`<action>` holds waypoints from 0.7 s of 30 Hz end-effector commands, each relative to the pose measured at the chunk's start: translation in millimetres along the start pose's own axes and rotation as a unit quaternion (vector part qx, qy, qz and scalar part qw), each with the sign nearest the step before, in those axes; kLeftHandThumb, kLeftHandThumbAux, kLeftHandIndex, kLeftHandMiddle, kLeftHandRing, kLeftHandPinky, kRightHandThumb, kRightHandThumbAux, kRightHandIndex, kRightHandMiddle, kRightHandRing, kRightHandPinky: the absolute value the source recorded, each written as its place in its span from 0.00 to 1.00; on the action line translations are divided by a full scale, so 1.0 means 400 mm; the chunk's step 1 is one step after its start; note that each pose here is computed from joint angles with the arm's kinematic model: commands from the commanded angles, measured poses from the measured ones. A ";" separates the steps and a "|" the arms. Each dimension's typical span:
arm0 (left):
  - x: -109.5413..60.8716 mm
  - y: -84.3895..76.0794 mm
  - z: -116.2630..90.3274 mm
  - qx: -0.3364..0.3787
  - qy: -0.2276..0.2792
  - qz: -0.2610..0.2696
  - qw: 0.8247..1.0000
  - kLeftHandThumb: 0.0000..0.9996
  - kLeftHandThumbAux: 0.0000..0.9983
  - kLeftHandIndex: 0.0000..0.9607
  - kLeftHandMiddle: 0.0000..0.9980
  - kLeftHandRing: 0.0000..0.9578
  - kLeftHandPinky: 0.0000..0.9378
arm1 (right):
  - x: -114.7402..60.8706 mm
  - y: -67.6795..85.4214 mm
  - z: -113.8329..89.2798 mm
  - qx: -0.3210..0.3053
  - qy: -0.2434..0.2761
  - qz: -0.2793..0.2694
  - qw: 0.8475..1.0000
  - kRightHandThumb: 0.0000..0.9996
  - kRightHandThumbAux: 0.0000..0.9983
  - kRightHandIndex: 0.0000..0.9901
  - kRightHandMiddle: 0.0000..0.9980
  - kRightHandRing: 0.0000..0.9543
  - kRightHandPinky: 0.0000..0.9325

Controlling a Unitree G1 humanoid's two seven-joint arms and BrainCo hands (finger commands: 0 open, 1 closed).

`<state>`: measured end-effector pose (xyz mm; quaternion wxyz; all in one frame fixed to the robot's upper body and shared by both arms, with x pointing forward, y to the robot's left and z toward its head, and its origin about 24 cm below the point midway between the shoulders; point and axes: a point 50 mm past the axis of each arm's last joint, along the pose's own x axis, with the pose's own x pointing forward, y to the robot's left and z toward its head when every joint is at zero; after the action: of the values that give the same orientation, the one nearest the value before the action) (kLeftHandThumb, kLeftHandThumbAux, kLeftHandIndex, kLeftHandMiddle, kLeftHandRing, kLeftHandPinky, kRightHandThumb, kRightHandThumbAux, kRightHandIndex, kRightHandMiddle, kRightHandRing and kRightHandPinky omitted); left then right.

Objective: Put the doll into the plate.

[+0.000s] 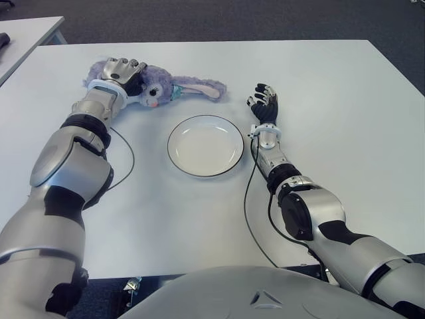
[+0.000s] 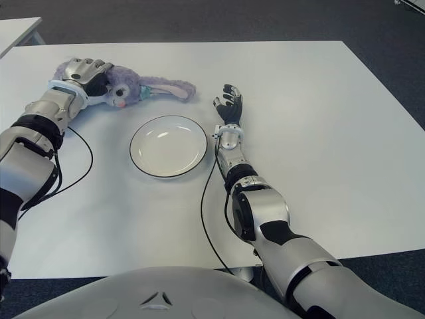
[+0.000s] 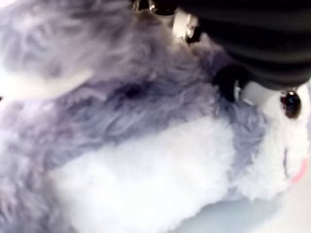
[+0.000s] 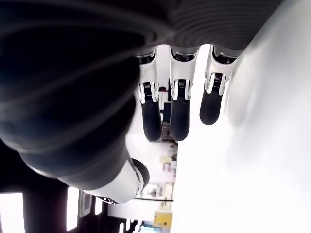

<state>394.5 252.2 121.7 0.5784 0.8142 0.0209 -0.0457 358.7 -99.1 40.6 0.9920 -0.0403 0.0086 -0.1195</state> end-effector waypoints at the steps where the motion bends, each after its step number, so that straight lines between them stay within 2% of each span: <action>1: -0.026 -0.090 0.012 -0.019 -0.004 -0.088 0.996 0.47 0.32 0.00 0.06 0.12 0.13 | -0.200 -0.002 -0.274 -0.036 0.235 0.011 0.971 0.48 0.91 0.23 0.24 0.24 0.22; 8: -0.025 -0.088 0.010 -0.050 0.001 -0.093 0.994 0.42 0.30 0.00 0.03 0.06 0.06 | -0.200 -0.003 -0.274 -0.041 0.236 0.013 0.971 0.48 0.90 0.23 0.24 0.23 0.22; 21: -0.031 -0.096 -0.002 -0.091 0.016 -0.114 0.989 0.37 0.25 0.00 0.00 0.01 0.03 | -0.200 -0.004 -0.274 -0.049 0.231 0.013 0.971 0.48 0.90 0.23 0.24 0.23 0.21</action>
<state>395.1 256.4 124.5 0.6332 0.7708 0.0546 -0.0452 358.5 -99.0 40.5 0.9917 -0.0420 0.0083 -0.1214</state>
